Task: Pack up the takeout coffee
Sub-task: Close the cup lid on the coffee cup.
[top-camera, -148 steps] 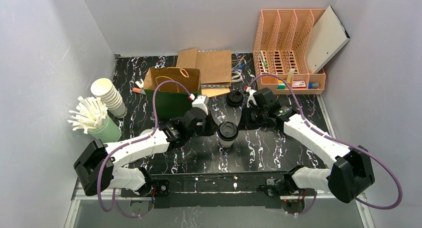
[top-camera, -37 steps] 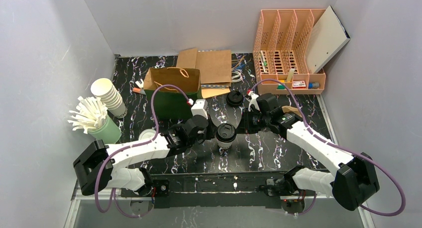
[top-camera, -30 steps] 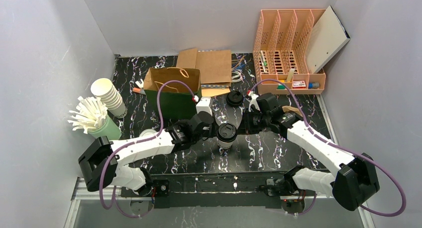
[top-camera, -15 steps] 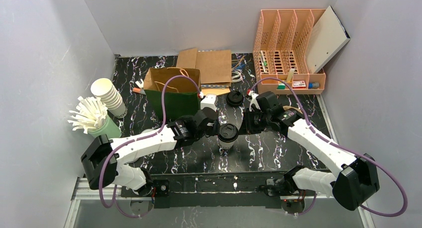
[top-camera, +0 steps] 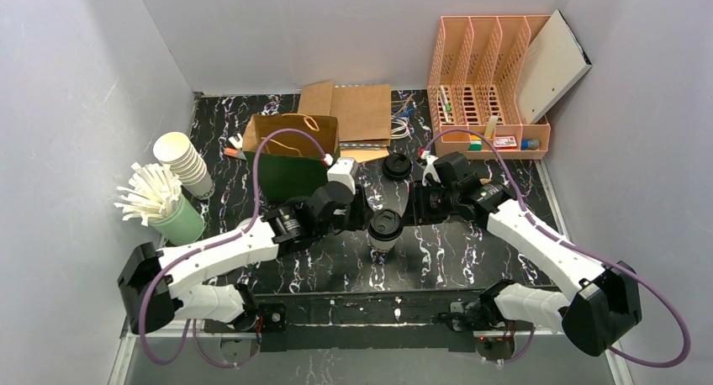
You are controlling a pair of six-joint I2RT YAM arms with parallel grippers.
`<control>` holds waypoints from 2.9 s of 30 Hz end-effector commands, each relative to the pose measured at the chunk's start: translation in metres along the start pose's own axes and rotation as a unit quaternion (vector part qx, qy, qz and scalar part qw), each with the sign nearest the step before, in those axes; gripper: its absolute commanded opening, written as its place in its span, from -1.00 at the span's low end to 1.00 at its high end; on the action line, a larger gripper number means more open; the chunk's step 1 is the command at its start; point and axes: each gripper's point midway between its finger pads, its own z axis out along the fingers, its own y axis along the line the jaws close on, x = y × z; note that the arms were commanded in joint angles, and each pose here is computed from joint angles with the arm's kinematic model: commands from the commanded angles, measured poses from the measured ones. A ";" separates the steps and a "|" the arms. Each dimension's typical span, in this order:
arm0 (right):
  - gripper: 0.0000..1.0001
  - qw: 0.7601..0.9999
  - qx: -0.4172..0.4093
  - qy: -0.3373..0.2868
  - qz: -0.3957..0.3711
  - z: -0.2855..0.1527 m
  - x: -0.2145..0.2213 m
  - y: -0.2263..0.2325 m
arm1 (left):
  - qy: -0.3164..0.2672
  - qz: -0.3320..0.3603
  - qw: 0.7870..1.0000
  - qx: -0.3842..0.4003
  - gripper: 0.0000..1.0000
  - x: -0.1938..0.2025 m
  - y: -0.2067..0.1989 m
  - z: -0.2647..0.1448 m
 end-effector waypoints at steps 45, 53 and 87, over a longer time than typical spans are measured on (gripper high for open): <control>0.22 0.926 -0.164 -0.057 0.334 0.003 0.036 0.031 | 0.026 0.078 0.993 0.084 0.34 -0.013 -0.014 0.017; 0.18 0.925 -0.161 -0.055 0.341 0.009 0.035 0.029 | 0.048 0.083 0.991 0.097 0.30 -0.002 -0.016 0.024; -0.28 0.918 -0.128 -0.051 0.373 0.033 0.053 0.005 | 0.098 0.101 0.986 0.089 0.11 0.039 0.002 0.035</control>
